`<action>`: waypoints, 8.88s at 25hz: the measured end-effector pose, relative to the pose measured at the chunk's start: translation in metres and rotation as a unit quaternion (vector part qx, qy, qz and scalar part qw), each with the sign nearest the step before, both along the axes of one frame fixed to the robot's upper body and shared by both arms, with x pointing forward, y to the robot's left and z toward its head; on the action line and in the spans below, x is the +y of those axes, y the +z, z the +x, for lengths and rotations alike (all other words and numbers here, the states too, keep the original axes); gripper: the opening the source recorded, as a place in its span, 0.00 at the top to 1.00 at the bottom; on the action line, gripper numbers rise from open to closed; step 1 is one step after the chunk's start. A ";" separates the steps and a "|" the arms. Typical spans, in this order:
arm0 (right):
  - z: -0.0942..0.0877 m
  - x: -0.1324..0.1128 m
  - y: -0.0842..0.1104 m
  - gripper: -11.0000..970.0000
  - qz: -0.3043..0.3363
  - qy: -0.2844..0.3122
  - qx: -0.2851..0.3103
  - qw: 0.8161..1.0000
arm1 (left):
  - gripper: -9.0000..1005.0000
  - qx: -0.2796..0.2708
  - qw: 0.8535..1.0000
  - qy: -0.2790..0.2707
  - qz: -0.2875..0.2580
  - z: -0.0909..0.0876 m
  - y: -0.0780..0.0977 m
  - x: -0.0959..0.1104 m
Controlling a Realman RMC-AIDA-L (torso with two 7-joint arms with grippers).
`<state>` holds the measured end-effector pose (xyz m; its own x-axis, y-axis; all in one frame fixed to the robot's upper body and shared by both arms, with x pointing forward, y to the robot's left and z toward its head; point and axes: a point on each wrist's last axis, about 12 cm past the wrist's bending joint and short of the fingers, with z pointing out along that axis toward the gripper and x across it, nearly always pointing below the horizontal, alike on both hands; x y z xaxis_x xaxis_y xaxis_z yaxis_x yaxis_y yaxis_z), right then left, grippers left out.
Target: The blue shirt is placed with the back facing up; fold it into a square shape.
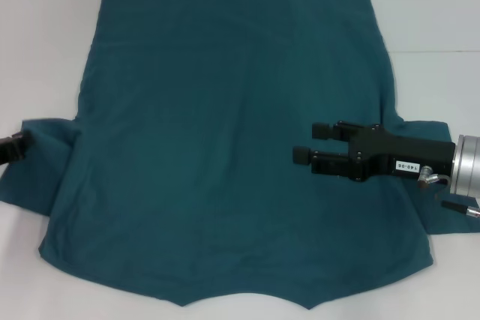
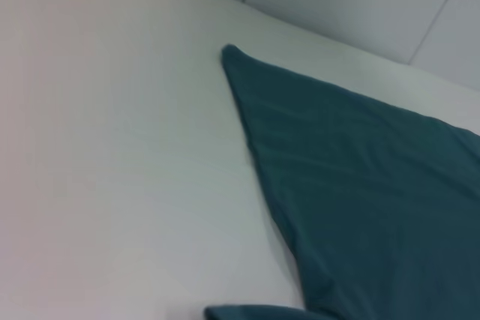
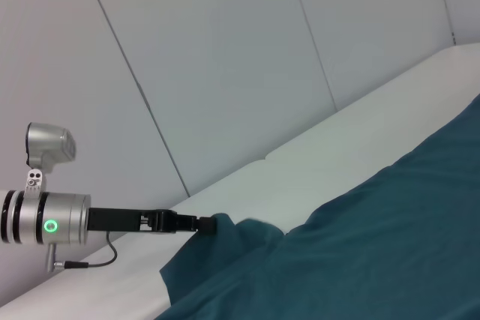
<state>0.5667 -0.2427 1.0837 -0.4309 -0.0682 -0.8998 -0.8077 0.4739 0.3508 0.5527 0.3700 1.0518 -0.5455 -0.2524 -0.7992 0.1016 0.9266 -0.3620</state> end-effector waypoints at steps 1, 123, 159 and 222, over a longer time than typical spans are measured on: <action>0.000 0.000 0.000 0.15 0.001 0.000 0.000 1.000 | 0.99 -0.002 1.000 0.002 0.004 0.001 0.001 0.002; -0.002 0.002 -0.006 0.15 0.005 -0.007 0.007 1.000 | 0.57 0.010 0.992 -0.123 0.019 -0.002 -0.009 -0.042; -0.002 0.002 -0.006 0.15 0.005 -0.007 0.006 1.000 | 0.99 -0.001 0.990 -0.138 0.020 -0.003 -0.001 -0.040; -0.001 0.002 -0.006 0.15 0.005 -0.010 0.005 1.000 | 0.95 0.036 0.949 -0.313 -0.024 -0.020 0.011 -0.071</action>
